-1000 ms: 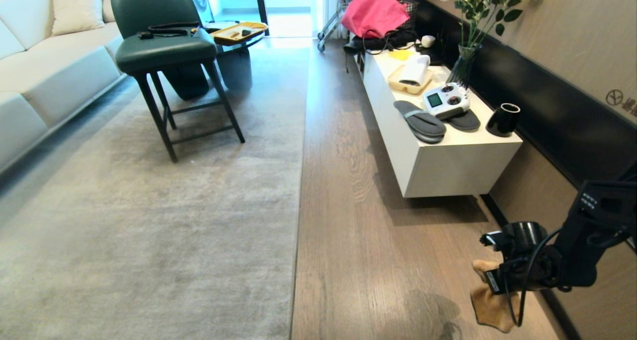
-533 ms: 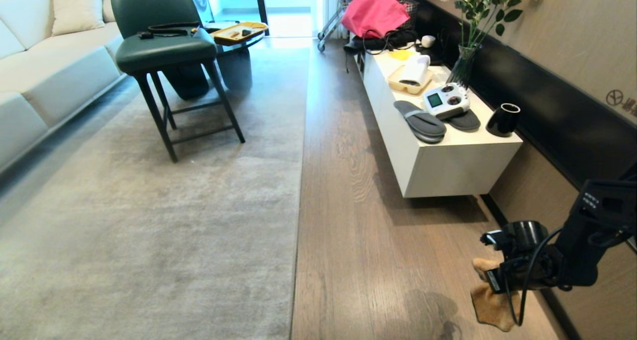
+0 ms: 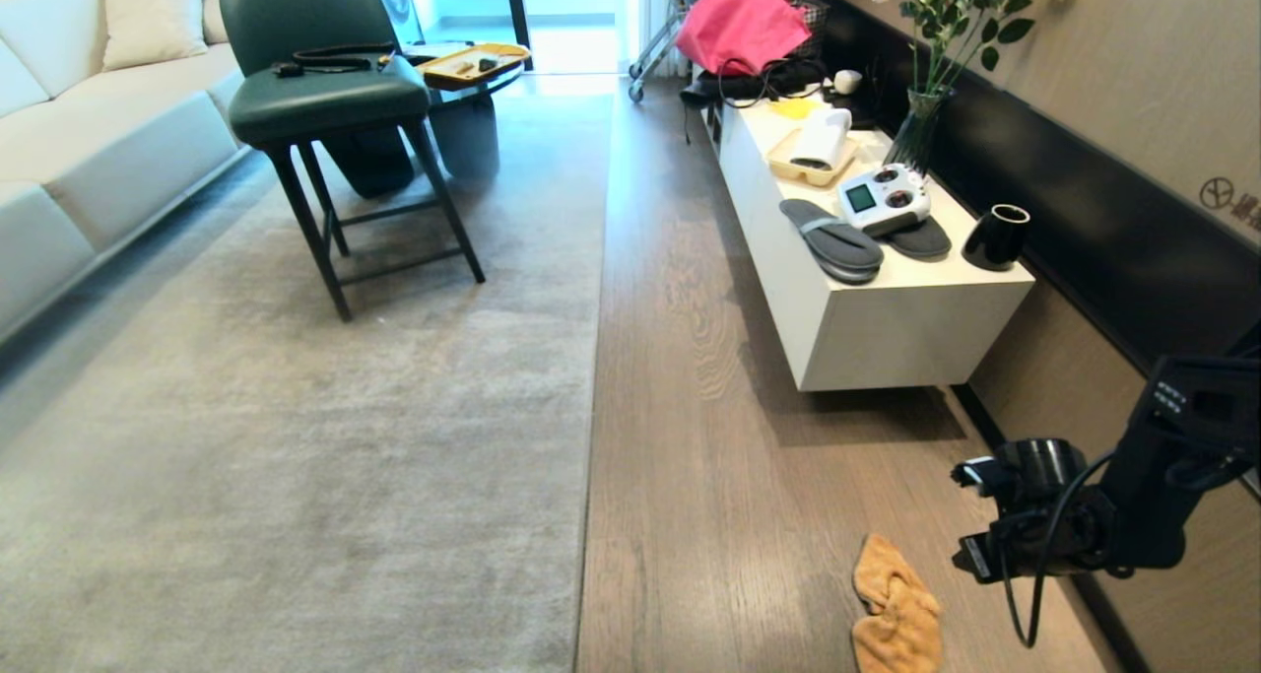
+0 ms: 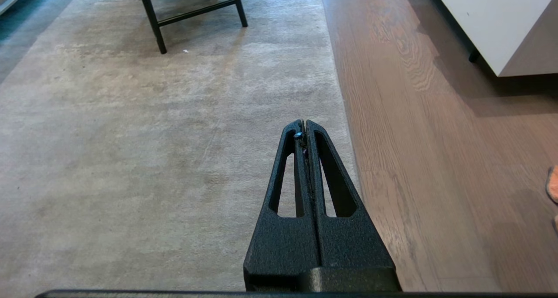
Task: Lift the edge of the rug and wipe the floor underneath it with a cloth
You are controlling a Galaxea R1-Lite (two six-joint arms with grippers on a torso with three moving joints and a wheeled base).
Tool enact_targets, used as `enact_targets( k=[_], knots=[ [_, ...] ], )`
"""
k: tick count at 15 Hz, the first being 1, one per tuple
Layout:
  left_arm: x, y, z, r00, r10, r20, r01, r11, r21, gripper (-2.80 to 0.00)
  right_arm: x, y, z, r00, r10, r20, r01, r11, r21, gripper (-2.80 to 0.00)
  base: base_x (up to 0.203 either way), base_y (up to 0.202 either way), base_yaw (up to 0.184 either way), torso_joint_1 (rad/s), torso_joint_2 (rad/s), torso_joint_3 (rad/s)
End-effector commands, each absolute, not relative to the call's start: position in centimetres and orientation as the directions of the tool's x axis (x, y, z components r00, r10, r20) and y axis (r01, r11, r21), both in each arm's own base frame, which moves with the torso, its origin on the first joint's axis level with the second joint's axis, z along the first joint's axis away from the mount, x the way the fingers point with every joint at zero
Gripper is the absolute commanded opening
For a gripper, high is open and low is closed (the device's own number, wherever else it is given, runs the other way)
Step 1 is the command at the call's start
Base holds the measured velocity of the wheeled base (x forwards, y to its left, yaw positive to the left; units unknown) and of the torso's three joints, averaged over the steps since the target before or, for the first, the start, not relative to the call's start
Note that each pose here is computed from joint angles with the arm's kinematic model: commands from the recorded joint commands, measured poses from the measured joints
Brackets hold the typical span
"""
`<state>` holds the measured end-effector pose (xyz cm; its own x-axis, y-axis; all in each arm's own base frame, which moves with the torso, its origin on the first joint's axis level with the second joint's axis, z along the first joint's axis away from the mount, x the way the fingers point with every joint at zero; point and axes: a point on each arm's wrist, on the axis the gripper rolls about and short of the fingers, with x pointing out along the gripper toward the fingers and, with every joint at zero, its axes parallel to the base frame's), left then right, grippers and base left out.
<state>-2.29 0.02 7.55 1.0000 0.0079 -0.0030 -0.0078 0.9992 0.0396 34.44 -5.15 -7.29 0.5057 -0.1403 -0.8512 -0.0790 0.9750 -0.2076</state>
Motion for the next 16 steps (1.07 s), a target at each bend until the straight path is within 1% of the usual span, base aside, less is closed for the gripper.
enact_targets(
  k=[1, 2, 5, 8, 16],
  knots=[
    [-2.3, 0.0, 7.5, 1.0, 0.009, -0.003, -0.009, 0.999, 0.04, -2.8, 33.9, -5.1, -6.8, 0.509, -0.142, -0.849, -0.079, 0.974, -0.21, 0.0, 0.0, 0.0, 0.0, 0.0, 0.0, 0.0],
    [-2.3, 0.0, 7.5, 1.0, 0.01, -0.003, -0.01, 0.999, 0.04, -2.8, 33.7, -5.0, -6.4, 0.514, -0.141, -0.846, -0.079, 0.974, -0.21, 0.0, 0.0, 0.0, 0.0, 0.0, 0.0, 0.0],
    [-2.3, 0.0, 7.5, 1.0, 0.009, -0.003, -0.008, 0.999, 0.04, -2.8, 33.7, -4.6, -4.9, 0.575, -0.141, -0.806, -0.077, 0.971, -0.225, 0.0, 0.0, 0.0, 0.0, 0.0, 0.0, 0.0],
    [-2.3, 0.0, 7.5, 1.0, 0.009, -0.003, -0.009, 0.999, 0.04, -2.8, 32.8, -4.1, -3.2, 0.601, -0.136, -0.788, -0.082, 0.97, -0.23, 0.0, 0.0, 0.0, 0.0, 0.0, 0.0, 0.0],
    [-2.3, 0.0, 7.5, 1.0, 0.009, -0.003, -0.009, 0.999, 0.04, -2.8, 27.3, -2.3, 2.8, 0.68, -0.095, -0.727, -0.109, 0.967, -0.228, 0.0, 0.0, 0.0, 0.0, 0.0, 0.0, 0.0]
  ],
)
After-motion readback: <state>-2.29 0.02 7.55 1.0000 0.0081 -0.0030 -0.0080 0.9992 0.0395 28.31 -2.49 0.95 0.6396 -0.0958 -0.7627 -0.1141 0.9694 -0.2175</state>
